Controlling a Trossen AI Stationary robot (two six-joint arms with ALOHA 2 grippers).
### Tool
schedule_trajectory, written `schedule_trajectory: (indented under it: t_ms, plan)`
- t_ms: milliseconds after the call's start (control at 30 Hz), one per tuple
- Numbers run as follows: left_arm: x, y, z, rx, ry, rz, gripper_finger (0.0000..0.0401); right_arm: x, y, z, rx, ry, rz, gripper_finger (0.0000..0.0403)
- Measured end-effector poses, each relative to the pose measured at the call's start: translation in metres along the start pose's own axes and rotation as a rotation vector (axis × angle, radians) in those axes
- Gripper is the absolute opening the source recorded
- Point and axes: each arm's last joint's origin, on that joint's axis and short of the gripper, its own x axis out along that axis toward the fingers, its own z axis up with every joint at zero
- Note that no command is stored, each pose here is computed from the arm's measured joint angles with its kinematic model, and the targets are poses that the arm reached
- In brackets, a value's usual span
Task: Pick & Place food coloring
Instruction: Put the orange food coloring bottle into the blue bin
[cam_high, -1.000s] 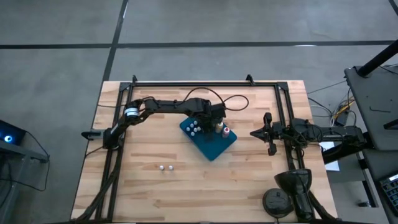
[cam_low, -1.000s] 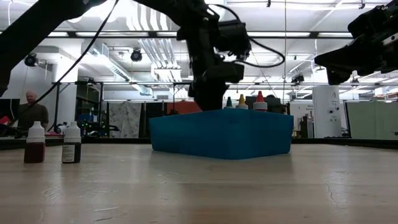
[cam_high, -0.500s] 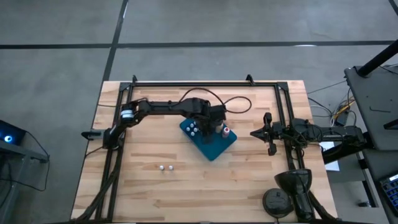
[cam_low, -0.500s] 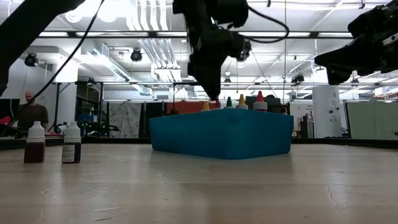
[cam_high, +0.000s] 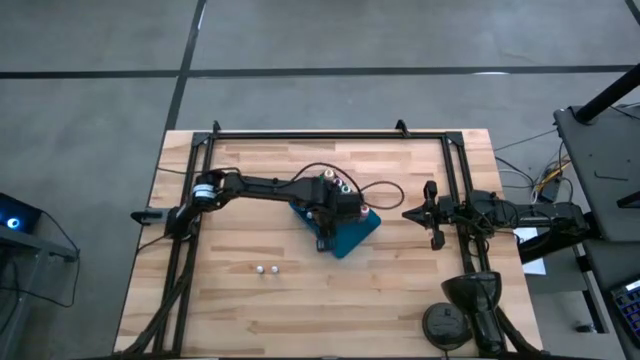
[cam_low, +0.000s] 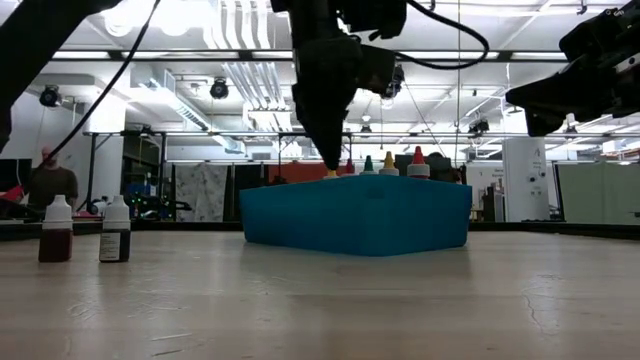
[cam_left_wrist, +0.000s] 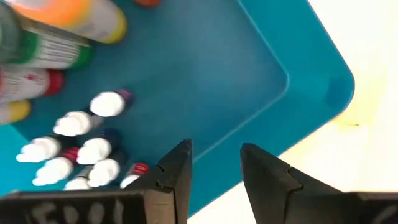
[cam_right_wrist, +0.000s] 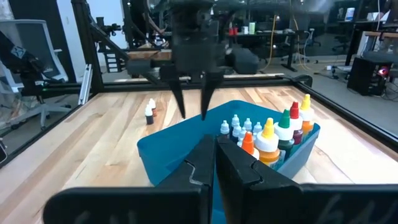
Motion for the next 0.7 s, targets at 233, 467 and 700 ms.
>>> schedule_trajectory:
  t_ms: [233,467,700]
  plan:
    - [-0.002,-0.018,-0.016,0.035,0.001,-0.014,0.0108,0.000,0.000,0.000,-0.001,-0.001,-0.001,0.0009]
    - [0.002,-0.029,-0.045,0.025,-0.010,-0.032,0.0108,0.000,0.000,0.000,0.001,0.000,-0.001,0.0009]
    - [0.005,-0.038,-0.082,0.049,-0.036,-0.051,0.0108,0.000,0.000,0.000,-0.001,0.001,-0.001,0.0009]
